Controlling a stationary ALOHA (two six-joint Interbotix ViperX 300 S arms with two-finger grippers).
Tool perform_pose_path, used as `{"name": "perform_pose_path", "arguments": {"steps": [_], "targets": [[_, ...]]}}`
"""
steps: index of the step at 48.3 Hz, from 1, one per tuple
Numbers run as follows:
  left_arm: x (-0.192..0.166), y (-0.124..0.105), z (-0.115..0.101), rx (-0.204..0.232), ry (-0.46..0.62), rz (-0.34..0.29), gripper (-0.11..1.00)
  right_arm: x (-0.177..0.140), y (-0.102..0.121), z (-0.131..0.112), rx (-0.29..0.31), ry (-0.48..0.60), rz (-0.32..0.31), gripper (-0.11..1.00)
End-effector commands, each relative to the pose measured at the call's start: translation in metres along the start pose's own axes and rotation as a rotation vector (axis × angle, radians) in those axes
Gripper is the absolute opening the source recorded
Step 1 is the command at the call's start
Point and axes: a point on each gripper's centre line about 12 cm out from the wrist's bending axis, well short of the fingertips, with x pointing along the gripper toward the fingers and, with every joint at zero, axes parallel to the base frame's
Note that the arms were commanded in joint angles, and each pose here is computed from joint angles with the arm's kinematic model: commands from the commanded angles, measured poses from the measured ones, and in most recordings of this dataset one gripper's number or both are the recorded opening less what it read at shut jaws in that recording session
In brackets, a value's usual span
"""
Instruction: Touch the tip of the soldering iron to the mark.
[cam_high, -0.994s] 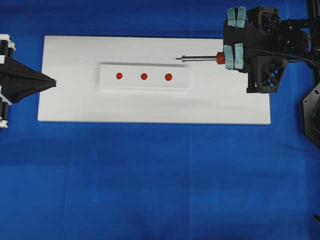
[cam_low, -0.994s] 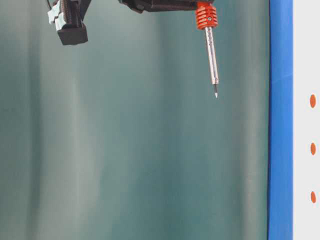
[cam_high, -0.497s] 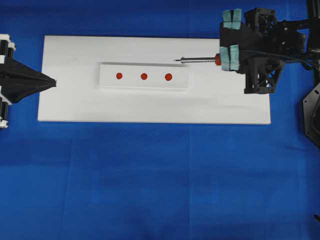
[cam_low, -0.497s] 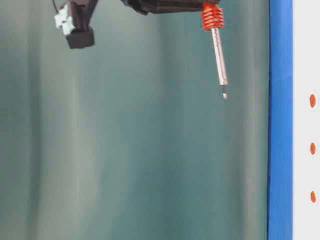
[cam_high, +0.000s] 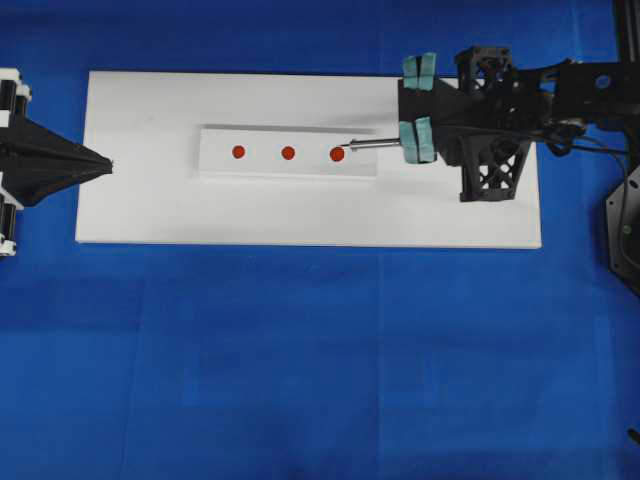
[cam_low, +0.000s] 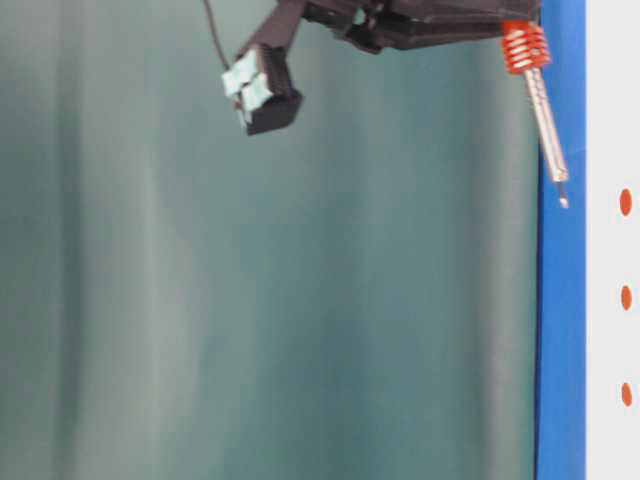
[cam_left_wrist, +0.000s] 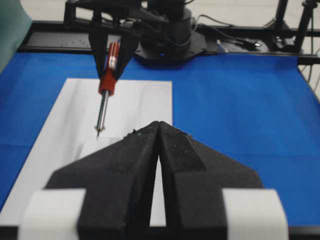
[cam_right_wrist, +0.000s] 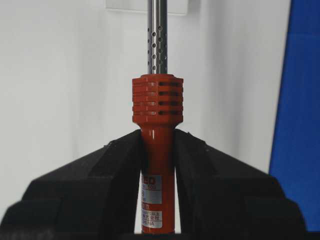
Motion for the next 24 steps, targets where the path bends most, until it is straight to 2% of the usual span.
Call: {"name": "perform_pose_path", "arguments": {"steps": [1,24], "targets": [[0.001,0.000,0.004,0.002,-0.017,0.001,0.00,0.002,0.000,0.004,0.004,-0.015,0.000,0.06],[0.001,0.000,0.005,0.002,-0.023,0.001,0.00,0.027,0.000,-0.002,0.006,0.034,0.007,0.06]]}}
